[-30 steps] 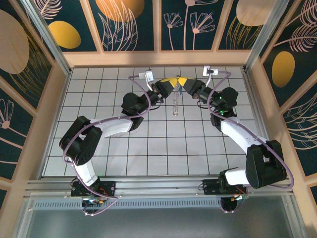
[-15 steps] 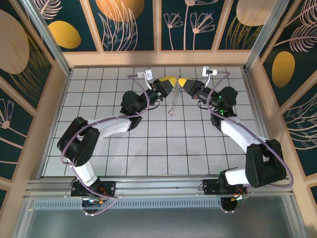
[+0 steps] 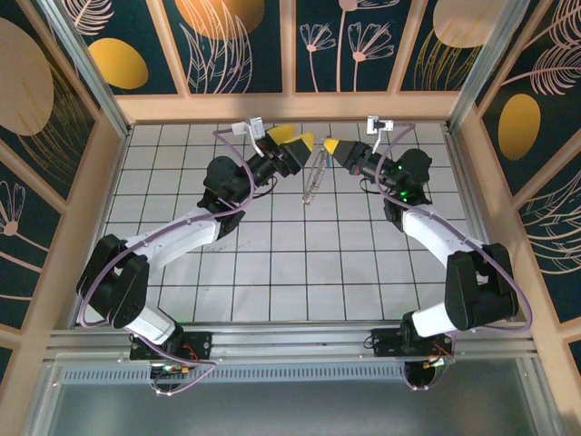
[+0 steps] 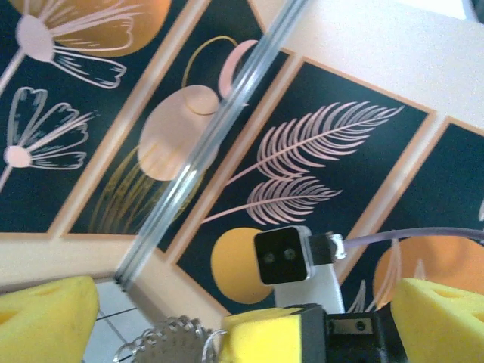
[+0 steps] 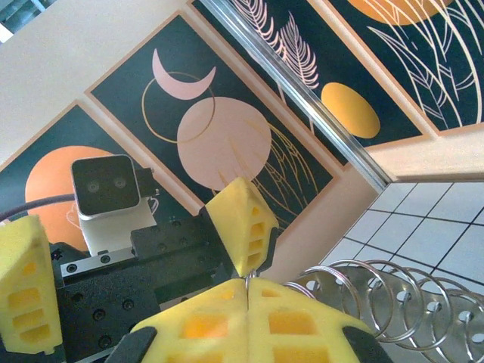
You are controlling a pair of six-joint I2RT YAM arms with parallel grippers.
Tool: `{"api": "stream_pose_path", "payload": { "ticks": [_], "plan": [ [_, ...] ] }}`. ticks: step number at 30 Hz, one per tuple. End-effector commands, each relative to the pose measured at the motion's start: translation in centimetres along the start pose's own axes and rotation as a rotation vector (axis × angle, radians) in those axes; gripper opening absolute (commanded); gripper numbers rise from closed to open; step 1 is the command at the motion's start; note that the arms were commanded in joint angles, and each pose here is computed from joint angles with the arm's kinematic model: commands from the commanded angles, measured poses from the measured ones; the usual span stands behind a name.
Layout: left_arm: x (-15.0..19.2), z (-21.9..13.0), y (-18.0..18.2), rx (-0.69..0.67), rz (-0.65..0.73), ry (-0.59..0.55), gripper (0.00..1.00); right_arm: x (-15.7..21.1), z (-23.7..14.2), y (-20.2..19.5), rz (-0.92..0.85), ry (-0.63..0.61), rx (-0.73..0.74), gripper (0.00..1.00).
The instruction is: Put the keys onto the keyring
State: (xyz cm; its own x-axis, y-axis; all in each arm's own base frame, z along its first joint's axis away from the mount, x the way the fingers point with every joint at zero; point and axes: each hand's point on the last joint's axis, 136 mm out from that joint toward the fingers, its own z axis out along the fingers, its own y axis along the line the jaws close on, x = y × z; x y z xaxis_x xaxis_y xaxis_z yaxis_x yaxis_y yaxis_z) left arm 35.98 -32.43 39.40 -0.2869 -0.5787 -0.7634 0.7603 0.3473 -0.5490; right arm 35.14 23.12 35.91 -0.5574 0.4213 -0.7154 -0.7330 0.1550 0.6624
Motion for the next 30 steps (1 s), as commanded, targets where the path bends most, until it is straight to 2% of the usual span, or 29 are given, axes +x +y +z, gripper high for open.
{"api": "stream_pose_path", "payload": {
  "ticks": [1, 4, 7, 16, 24, 30],
  "plan": [
    [-1.4, -0.8, 1.6, -0.123, 0.039, -0.035, 0.99, -1.4, 0.4, 1.3, -0.083, -0.002, -0.046, 0.0],
    [-2.0, -1.2, 3.1, -0.204, 0.05, -0.051, 0.99, -1.8, 0.5, 0.8, -0.089, 0.002, -0.04, 0.0],
    [-1.4, -0.6, 3.7, -0.229, 0.092, 0.012, 0.99, -2.2, 0.6, 0.3, -0.09, 0.008, -0.039, 0.0],
    [0.7, 1.7, 6.6, -0.227, 0.165, 0.148, 0.99, -3.6, 0.8, -3.0, -0.076, 0.025, -0.021, 0.0],
    [1.8, 3.1, 8.7, -0.121, 0.137, 0.252, 0.99, -4.0, 0.5, -6.9, -0.022, 0.053, -0.017, 0.0],
    [2.5, 3.4, 8.1, -0.004, 0.128, 0.324, 0.93, -4.1, 0.2, -8.3, -0.005, 0.08, -0.028, 0.0]
  ]
}}
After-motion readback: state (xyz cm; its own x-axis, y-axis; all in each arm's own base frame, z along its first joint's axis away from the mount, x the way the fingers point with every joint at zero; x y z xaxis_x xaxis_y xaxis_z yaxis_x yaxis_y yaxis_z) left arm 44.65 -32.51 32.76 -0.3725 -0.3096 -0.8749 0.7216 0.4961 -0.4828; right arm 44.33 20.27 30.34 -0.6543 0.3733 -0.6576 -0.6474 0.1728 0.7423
